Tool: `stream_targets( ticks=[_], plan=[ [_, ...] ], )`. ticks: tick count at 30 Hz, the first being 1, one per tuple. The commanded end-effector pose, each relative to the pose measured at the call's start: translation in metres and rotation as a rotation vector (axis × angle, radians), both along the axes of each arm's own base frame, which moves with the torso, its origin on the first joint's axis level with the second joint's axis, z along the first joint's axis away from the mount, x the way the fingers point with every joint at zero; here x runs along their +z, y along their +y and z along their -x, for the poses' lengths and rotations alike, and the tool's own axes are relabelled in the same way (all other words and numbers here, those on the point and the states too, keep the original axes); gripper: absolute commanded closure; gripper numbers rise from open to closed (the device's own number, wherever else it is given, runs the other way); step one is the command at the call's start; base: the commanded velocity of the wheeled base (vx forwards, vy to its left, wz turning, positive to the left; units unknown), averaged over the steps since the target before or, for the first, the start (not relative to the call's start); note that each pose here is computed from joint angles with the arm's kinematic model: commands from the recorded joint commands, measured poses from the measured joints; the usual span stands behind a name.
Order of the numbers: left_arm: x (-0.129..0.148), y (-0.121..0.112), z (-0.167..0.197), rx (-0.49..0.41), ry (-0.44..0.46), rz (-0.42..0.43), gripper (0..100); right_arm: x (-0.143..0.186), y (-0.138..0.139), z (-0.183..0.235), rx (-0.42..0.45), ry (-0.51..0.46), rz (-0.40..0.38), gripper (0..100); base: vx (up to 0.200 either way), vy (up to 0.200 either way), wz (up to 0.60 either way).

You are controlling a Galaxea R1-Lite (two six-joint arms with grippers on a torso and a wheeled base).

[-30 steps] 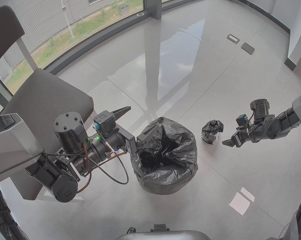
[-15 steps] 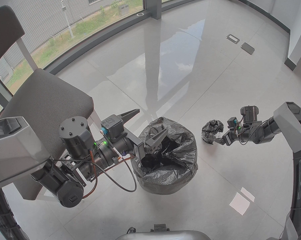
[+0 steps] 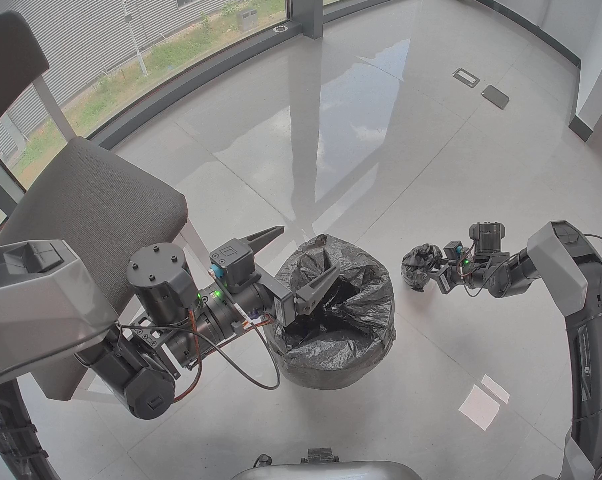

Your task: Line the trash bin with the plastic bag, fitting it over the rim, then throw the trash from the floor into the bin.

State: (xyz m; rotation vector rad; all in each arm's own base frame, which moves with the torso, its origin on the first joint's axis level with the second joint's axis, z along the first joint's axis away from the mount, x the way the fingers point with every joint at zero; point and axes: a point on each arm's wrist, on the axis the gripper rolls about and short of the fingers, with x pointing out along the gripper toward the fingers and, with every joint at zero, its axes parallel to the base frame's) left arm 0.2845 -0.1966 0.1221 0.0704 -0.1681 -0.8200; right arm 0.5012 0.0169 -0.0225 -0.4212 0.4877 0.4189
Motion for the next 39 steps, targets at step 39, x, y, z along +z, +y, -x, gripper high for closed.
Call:
stream_targets(
  ticks=[39],
  plan=[
    [-0.008, 0.009, -0.007, 0.033, 0.004, 0.004, 0, 0.125, 0.015, 0.067, 0.063, -0.119, -0.011, 100, 0.0, 0.0, 0.0]
  ],
)
